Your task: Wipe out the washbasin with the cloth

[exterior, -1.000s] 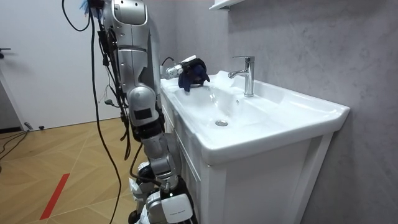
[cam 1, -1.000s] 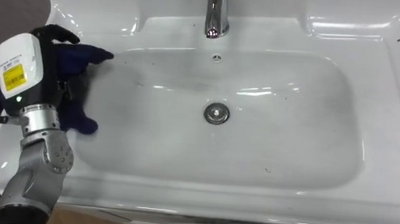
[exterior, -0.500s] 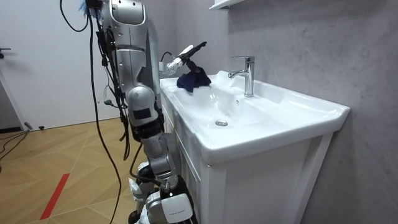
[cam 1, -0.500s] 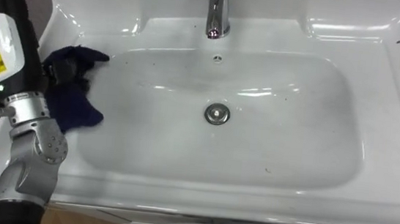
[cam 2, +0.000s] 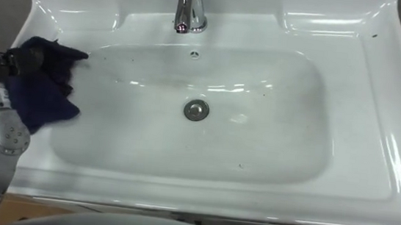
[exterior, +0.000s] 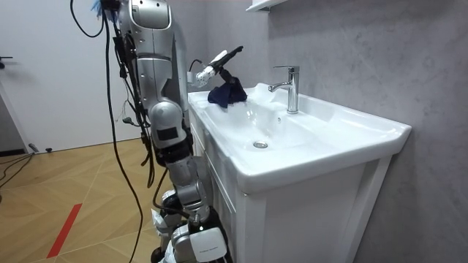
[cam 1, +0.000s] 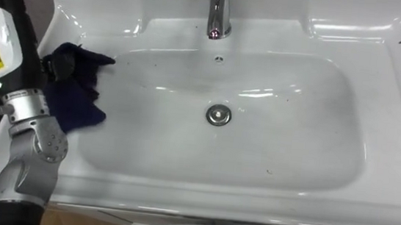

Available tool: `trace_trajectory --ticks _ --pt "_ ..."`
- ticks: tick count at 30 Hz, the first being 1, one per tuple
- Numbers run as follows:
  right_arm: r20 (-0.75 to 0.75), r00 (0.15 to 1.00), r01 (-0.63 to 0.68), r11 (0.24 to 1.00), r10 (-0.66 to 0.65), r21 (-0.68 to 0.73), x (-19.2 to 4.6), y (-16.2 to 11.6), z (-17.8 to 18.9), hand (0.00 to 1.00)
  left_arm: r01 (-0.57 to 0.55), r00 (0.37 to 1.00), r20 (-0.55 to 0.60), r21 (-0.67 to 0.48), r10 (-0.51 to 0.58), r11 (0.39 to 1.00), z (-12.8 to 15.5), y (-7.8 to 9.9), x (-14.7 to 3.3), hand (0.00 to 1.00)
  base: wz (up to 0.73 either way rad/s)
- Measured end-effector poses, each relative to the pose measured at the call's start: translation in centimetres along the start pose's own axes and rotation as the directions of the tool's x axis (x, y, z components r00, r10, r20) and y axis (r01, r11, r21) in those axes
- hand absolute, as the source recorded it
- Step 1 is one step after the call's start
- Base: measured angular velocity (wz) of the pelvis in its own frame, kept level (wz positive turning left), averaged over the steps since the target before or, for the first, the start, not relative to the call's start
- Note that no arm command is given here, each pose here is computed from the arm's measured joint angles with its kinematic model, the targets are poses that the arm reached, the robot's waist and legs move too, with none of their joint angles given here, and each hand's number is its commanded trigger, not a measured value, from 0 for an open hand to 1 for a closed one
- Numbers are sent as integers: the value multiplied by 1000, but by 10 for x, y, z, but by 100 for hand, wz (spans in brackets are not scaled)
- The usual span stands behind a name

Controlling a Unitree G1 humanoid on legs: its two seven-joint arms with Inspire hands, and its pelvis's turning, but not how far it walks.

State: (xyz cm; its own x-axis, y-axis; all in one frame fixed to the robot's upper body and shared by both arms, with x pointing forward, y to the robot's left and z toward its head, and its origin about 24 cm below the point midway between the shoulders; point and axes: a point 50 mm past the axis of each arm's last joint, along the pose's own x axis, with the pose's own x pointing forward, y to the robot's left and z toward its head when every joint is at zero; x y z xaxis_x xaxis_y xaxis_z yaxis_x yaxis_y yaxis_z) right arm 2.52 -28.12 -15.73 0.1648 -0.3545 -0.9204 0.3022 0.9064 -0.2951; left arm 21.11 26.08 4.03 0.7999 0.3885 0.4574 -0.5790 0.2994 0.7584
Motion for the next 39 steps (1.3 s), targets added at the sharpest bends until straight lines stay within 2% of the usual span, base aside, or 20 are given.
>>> trace_trajectory --ticks 3,7,13,17,19,30,33,36,39 --pt "2 1000 8 1000 -8 -5 0 0 0 0 -12 1000 -11 -62 11 998 2 1 1 0 0" --pt "-3 1000 17 1000 -17 20 0 0 -1 0 -55 995 -98 -189 37 981 0 6 4 0 0" --pt "3 1000 4 1000 -4 25 0 5 -2 0 -165 980 -163 -370 111 914 7 25 16 0 0" --pt "3 1000 6 1000 -6 26 0 5 -2 0 -246 952 -284 -474 117 845 -5 32 19 0 1" --pt "2 1000 7 1000 -7 29 0 5 -2 0 -284 935 -331 -492 126 823 -10 36 19 0 -1" --pt "-40 998 52 997 -50 50 -2 6 -15 0 -445 855 -465 -425 232 788 -42 59 18 0 4" --pt "-49 997 64 995 -60 75 -3 4 -18 0 -461 819 -532 -393 212 796 -58 61 4 0 -10" --pt "-62 996 65 995 -61 75 -3 3 -21 0 -422 767 -627 -332 137 843 -83 52 -22 0 6" --pt "-68 996 57 996 -52 75 -3 4 -21 0 -417 731 -677 -335 92 845 -92 46 -32 0 15"
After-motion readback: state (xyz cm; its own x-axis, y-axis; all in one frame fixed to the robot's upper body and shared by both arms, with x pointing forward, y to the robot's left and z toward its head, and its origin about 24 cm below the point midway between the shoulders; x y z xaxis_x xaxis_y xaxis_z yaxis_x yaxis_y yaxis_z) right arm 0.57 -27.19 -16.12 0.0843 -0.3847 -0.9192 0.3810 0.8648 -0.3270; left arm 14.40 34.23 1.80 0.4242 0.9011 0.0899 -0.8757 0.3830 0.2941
